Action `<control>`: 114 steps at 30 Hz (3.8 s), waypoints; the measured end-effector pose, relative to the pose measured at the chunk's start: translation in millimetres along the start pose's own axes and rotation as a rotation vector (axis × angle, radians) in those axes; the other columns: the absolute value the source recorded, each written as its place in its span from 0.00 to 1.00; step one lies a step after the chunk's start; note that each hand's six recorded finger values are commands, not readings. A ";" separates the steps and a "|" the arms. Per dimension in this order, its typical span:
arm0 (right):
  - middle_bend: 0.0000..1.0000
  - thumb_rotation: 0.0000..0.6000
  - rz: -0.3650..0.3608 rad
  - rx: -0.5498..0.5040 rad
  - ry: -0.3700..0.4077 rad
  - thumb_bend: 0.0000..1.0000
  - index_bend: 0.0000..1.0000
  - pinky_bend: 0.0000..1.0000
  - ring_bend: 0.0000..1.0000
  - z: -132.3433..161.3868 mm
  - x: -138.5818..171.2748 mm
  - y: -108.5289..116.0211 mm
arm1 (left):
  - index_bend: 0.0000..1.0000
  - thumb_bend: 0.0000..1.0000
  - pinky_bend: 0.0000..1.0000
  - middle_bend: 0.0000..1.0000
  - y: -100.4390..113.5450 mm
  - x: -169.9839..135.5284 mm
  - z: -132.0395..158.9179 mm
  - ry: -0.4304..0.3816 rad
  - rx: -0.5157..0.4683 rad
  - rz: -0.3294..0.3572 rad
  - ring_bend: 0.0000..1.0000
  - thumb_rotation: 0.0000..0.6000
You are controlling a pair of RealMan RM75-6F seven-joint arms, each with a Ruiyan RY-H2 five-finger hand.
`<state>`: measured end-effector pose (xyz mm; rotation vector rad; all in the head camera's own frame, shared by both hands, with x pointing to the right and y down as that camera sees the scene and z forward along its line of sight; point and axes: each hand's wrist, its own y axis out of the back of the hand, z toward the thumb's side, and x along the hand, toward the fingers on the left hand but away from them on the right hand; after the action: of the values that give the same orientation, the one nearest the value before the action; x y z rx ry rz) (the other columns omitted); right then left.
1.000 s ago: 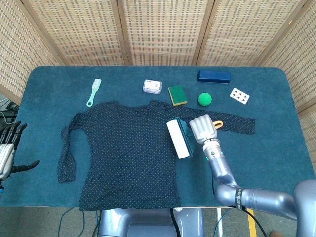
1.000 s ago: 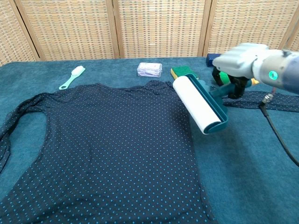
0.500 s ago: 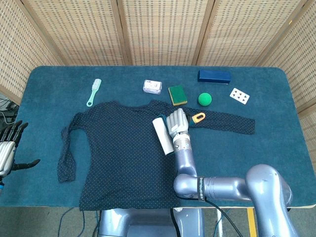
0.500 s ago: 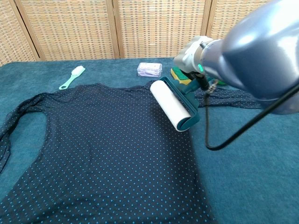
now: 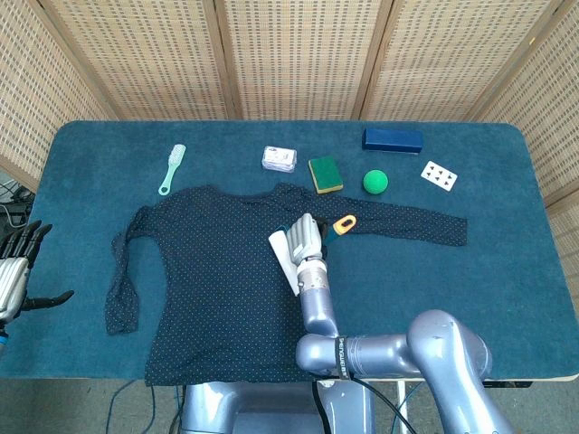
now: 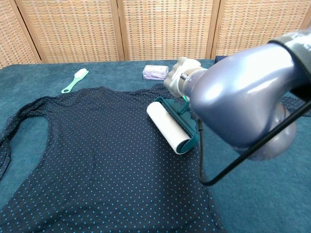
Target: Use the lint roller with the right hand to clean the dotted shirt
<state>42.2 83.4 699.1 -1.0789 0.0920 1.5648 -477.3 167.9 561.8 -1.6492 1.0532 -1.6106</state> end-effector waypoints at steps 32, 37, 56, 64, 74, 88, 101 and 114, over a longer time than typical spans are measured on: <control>1.00 1.00 -0.230 0.135 0.156 0.87 0.74 1.00 1.00 85.8 53.1 32.7 | 0.00 0.00 0.00 0.00 -2.9 4.8 -3.8 0.018 0.005 -0.013 0.00 1.00; 1.00 1.00 -0.210 0.166 0.098 0.87 0.74 1.00 1.00 61.4 37.2 9.0 | 0.00 0.00 0.00 0.00 -2.7 4.1 -2.7 0.015 0.006 -0.011 0.00 1.00; 1.00 1.00 -0.105 0.238 -0.056 0.87 0.73 1.00 1.00 -0.6 -4.1 -50.0 | 0.00 0.00 0.00 0.00 -3.3 3.7 -1.1 0.012 0.009 -0.013 0.00 1.00; 1.00 1.00 -0.177 0.255 0.008 0.87 0.73 1.00 1.00 29.6 17.9 -24.2 | 0.00 0.00 0.00 0.00 -2.8 3.2 -0.6 0.009 0.006 -0.012 0.00 1.00; 1.00 1.00 -0.304 0.274 0.116 0.87 0.73 1.00 1.00 80.8 60.0 14.2 | 0.00 0.00 0.00 0.00 -2.1 2.3 0.1 0.005 0.006 -0.009 0.00 1.00; 1.00 1.00 -0.332 0.299 0.156 0.87 0.73 1.00 1.00 100.4 77.2 20.9 | 0.00 0.00 0.00 0.00 -3.4 2.5 0.0 0.006 0.010 -0.013 0.00 1.00; 1.00 1.00 -0.234 0.324 0.002 0.87 0.73 1.00 1.00 43.4 33.6 -18.0 | 0.00 0.00 0.00 0.00 -4.9 3.2 0.5 0.010 0.019 -0.015 0.00 1.00; 1.00 1.00 -0.073 0.279 -0.131 0.87 0.72 1.00 1.00 -17.6 -6.3 -75.5 | 0.00 0.00 0.00 0.00 -7.8 5.0 2.4 0.012 0.033 -0.020 0.00 1.00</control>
<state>113.0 92.7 729.8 -0.7524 0.1749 1.5014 -474.2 167.3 570.9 -1.6348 1.0134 -1.6437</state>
